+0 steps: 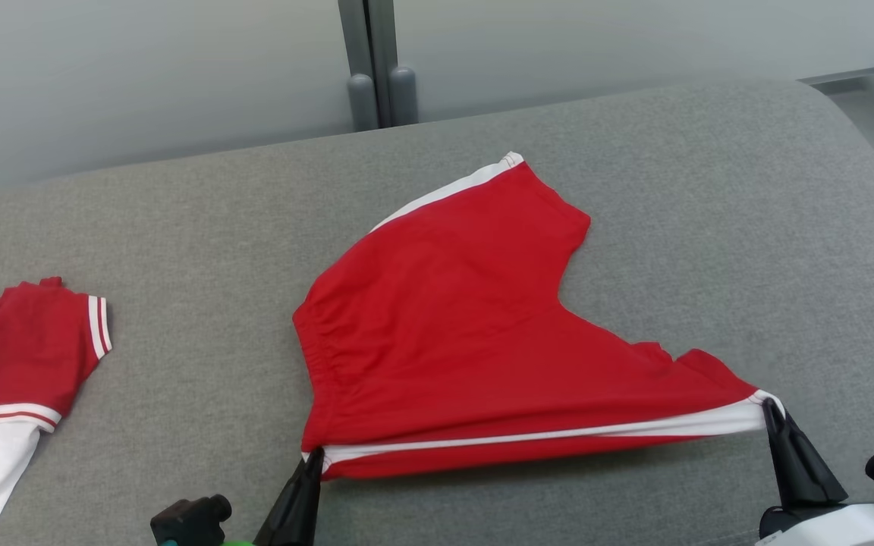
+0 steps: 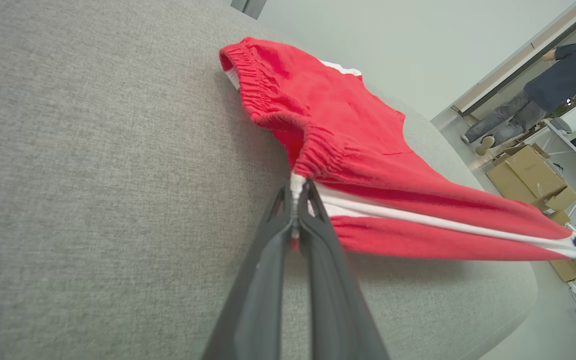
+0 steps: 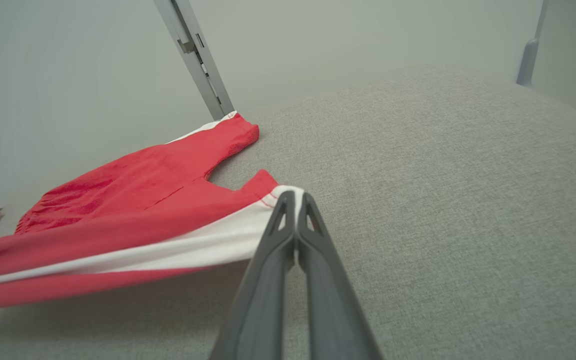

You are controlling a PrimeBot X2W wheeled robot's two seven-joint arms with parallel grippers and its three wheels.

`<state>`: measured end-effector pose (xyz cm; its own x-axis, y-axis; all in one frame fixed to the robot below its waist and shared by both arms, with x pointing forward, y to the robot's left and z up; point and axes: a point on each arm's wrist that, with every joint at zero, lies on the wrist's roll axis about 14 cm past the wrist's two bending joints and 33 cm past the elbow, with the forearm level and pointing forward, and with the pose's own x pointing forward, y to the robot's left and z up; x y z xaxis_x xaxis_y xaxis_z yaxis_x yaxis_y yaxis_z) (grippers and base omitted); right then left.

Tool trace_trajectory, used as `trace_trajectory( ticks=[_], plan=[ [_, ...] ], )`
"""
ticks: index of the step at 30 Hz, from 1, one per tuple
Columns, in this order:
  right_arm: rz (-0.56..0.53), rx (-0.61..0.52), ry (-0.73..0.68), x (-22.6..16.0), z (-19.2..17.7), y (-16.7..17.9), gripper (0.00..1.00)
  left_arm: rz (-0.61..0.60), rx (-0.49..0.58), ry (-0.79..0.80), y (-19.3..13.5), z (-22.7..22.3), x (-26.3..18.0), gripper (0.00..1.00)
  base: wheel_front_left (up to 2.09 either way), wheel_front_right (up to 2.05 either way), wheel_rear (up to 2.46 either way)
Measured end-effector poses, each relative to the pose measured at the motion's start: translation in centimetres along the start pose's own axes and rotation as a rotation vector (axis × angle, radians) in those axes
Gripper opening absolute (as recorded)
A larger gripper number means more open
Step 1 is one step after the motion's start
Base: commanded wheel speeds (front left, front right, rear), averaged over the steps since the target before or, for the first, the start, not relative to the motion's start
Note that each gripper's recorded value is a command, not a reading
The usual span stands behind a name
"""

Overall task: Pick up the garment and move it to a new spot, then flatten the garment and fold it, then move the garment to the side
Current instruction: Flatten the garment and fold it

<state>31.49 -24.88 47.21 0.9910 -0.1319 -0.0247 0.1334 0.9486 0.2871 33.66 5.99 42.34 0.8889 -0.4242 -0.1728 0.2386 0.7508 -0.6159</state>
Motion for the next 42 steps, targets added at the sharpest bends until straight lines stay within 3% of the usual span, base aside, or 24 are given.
trace_trajectory(
  ticks=[8,19,27,35,36,37,38,39,42],
  plan=[
    [0.041,-0.014,-0.064,3.3,2.2,1.1,0.00,-0.052,-0.035,-0.067,-1.7,2.1,1.1,0.00,0.00,0.00,0.00],
    [0.216,-0.110,-0.096,15.9,3.5,7.4,0.00,-0.116,-0.011,-0.160,-2.0,7.0,7.3,0.00,0.00,0.00,0.00],
    [0.291,-0.195,-0.060,23.9,2.0,11.3,0.00,-0.101,-0.022,-0.157,0.0,7.9,11.0,0.00,0.00,0.00,0.00],
    [0.322,-0.287,0.010,29.5,-1.5,13.3,0.00,-0.073,-0.043,-0.160,2.2,8.3,13.8,0.00,0.00,0.00,0.00],
    [0.331,-0.313,0.023,29.9,-2.1,13.5,0.22,-0.066,-0.045,-0.158,2.6,8.2,14.0,0.00,0.00,0.00,0.00],
    [0.337,-0.330,0.041,30.2,-3.0,13.6,0.36,-0.056,-0.047,-0.154,3.0,8.0,14.1,0.00,0.00,0.00,0.00],
    [0.340,-0.336,0.057,30.4,-3.7,13.7,0.67,-0.044,-0.051,-0.155,3.4,7.9,14.2,0.33,0.00,0.00,0.00],
    [0.342,-0.342,0.073,30.5,-4.6,13.8,1.00,-0.023,-0.053,-0.156,4.1,7.8,14.2,1.00,0.00,0.00,0.00],
    [0.331,-0.342,0.095,30.9,-5.9,13.5,1.00,0.018,-0.051,-0.167,5.5,7.8,14.1,1.00,0.00,0.00,0.00]
  ],
)
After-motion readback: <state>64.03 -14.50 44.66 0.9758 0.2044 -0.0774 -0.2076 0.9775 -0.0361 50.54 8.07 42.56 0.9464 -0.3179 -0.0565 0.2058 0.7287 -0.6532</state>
